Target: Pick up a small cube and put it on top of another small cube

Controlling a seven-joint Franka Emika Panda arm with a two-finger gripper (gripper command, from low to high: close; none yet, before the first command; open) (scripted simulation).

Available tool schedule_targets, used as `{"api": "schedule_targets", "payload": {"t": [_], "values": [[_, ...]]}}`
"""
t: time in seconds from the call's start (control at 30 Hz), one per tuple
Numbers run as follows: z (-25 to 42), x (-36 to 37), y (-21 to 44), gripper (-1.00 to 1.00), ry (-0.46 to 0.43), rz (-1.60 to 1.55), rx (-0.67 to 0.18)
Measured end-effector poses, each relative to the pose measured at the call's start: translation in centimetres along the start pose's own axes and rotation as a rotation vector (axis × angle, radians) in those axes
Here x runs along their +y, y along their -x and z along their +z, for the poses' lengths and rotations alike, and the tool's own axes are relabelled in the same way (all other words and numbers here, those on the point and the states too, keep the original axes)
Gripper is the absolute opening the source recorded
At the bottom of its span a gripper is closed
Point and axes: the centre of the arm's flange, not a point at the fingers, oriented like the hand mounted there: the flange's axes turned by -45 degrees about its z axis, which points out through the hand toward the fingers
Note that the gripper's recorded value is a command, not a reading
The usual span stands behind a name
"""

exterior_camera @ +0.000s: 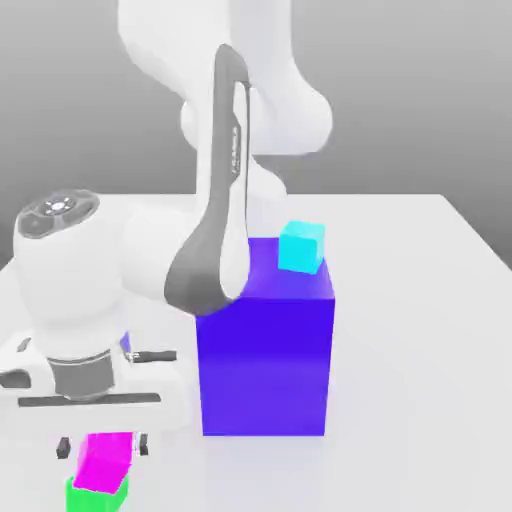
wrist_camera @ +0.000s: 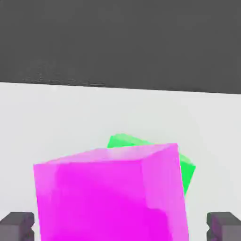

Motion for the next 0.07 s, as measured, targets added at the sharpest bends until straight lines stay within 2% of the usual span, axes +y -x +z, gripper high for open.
{"api": "schedule_targets", "payload": {"t": [0.07], "values": [[-2.5,0.1,0.0,1.00,0.000,0.002,0.000]]}}
